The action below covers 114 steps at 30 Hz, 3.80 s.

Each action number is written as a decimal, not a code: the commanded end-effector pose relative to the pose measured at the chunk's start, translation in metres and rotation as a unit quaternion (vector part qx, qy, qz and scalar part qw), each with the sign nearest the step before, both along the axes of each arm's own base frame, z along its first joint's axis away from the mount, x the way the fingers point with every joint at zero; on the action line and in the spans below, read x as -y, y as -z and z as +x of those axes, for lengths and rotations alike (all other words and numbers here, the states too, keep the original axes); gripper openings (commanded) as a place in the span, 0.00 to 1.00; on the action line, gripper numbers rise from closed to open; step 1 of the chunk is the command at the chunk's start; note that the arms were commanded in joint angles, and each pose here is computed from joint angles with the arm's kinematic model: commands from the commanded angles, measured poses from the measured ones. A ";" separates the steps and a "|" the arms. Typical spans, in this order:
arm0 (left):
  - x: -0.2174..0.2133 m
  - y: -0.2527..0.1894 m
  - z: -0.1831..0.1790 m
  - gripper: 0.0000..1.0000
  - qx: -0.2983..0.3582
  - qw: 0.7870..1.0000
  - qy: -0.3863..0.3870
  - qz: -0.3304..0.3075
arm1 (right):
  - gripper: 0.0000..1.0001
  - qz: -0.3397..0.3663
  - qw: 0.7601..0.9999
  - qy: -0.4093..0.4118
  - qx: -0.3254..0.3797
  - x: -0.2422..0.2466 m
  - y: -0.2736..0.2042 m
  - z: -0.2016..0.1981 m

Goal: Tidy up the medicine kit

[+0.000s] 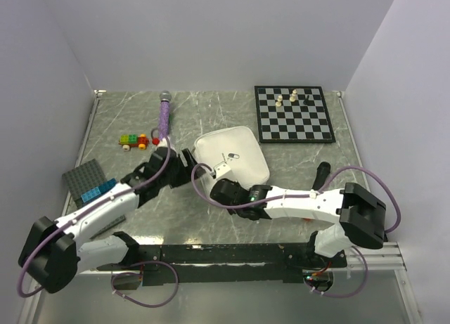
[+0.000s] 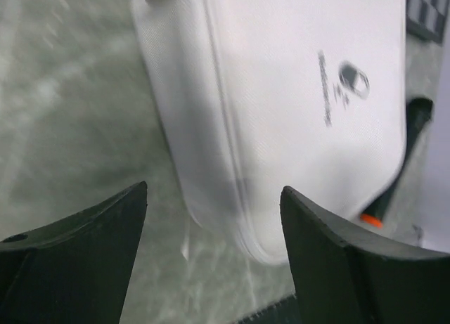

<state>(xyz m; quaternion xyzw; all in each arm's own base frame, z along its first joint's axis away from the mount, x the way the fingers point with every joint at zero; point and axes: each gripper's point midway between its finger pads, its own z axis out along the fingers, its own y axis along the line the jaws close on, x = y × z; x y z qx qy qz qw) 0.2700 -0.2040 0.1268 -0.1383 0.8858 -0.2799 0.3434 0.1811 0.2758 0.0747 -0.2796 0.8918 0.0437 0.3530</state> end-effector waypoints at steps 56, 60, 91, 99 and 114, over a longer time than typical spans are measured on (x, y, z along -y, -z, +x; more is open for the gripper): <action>-0.046 0.053 0.005 0.01 -0.045 0.994 -0.080 0.063 | 0.00 0.080 0.964 0.255 0.019 0.115 -0.009 0.071; -0.062 0.034 0.038 0.01 -0.024 0.992 -0.096 0.079 | 0.00 0.053 0.983 0.170 0.033 0.085 -0.009 0.051; -0.007 -0.002 0.020 0.90 -0.012 0.994 -0.039 -0.099 | 0.00 0.033 0.997 -0.069 0.033 -0.056 -0.001 0.016; 0.000 0.028 0.020 0.78 -0.049 0.996 -0.038 -0.071 | 0.00 0.029 0.997 -0.065 0.028 -0.053 0.000 0.015; -0.047 0.060 0.026 0.01 -0.077 0.993 -0.087 0.021 | 0.00 -0.003 0.999 -0.014 0.039 0.010 -0.004 0.027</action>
